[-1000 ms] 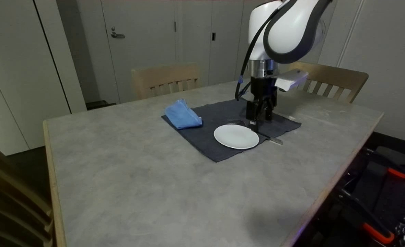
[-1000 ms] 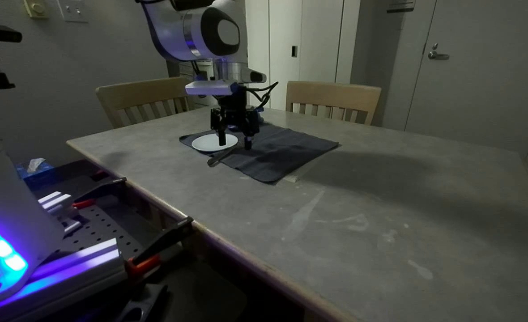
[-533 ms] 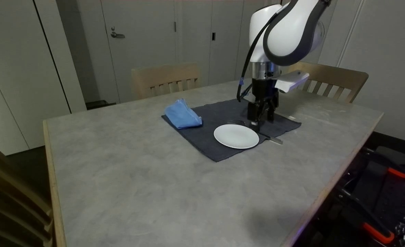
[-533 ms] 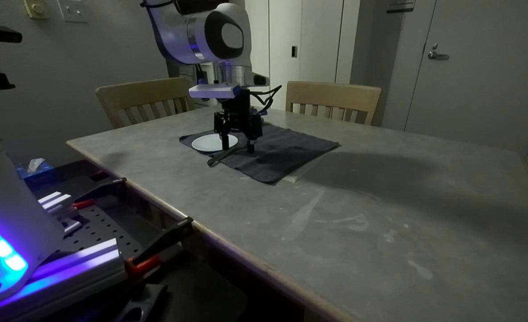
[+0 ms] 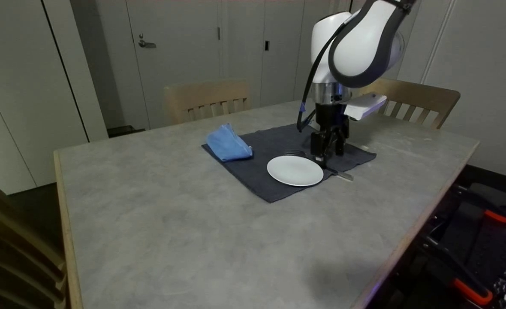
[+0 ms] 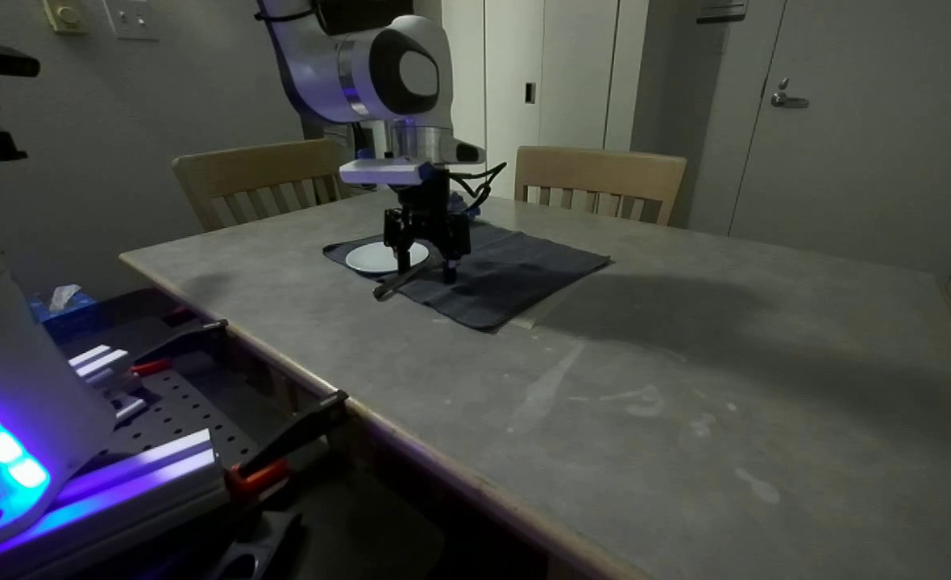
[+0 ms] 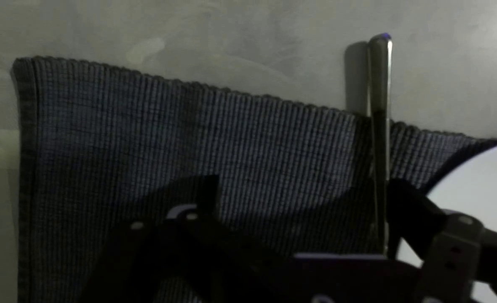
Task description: Wipe the plate with the blue cloth and then put the fork on the plate
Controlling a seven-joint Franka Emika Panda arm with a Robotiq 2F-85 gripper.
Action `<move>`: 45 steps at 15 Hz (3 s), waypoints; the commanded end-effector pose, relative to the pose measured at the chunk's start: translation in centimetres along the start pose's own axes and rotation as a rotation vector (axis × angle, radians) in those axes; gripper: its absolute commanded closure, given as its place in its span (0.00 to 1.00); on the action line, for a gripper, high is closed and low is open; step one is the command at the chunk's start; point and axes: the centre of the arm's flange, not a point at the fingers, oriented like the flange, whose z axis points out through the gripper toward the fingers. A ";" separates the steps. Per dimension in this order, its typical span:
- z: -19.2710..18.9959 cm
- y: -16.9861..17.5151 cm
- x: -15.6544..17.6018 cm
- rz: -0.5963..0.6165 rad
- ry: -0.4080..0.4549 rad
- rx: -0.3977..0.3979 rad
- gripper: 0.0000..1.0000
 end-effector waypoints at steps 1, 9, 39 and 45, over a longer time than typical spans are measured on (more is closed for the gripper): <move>0.6 -0.3 0.5 -0.007 -0.016 -0.002 0.00; -0.4 -1.7 1.0 -0.030 -0.017 -0.020 0.46; -2.6 -1.4 2.2 -0.036 -0.203 0.029 0.99; -1.9 -0.9 3.2 0.013 -0.137 0.071 0.99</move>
